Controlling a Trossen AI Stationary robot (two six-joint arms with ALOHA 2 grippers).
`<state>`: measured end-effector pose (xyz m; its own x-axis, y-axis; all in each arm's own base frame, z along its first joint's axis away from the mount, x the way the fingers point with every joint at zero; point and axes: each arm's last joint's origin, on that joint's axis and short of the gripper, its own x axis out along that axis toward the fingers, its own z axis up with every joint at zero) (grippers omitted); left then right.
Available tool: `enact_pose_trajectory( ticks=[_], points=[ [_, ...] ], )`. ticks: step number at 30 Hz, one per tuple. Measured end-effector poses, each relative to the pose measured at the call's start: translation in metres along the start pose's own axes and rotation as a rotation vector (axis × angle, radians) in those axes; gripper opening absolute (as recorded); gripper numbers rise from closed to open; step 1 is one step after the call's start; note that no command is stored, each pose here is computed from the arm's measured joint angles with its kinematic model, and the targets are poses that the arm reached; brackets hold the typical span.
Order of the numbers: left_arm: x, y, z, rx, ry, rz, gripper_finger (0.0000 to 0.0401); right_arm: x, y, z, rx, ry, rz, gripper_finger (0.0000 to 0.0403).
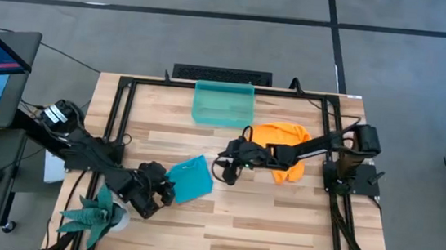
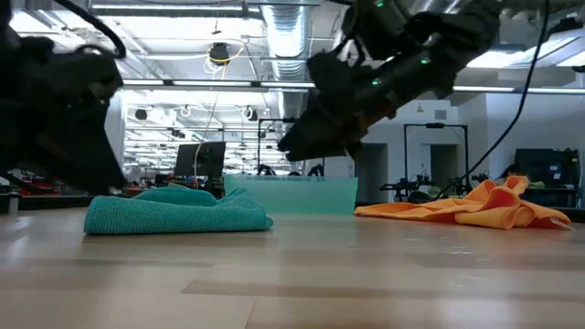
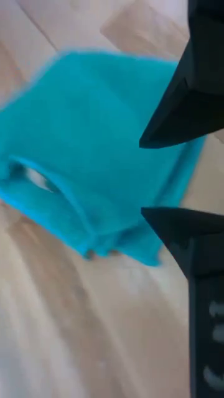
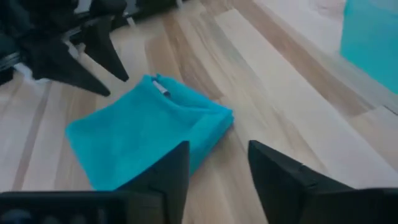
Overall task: Roll microfiber towels into tight, uniform cylinder then place into a basket
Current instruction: Fold the blue microfiber cloth
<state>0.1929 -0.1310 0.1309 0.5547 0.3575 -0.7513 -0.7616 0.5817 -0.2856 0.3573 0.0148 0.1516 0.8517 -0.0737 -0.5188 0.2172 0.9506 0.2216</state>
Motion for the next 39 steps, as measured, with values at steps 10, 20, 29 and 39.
enact_pose_trajectory(
  ticks=[10,20,29,39],
  points=[
    [0.007,-0.005,0.006,-0.021,0.13,-0.02,0.0205,0.033,-0.006,0.024,0.053,0.073,0.098,0.0255],
    [0.016,0.004,0.0,-0.084,0.089,0.01,0.0205,0.07,-0.029,0.011,0.178,0.157,0.098,0.0255],
    [0.01,0.002,-0.006,-0.076,0.133,-0.005,0.0205,0.095,-0.031,0.004,0.228,0.219,0.188,0.0255],
    [-0.011,0.002,0.003,-0.026,0.221,0.032,0.0205,0.094,-0.031,0.003,0.244,0.256,0.189,0.0214]
  ],
)
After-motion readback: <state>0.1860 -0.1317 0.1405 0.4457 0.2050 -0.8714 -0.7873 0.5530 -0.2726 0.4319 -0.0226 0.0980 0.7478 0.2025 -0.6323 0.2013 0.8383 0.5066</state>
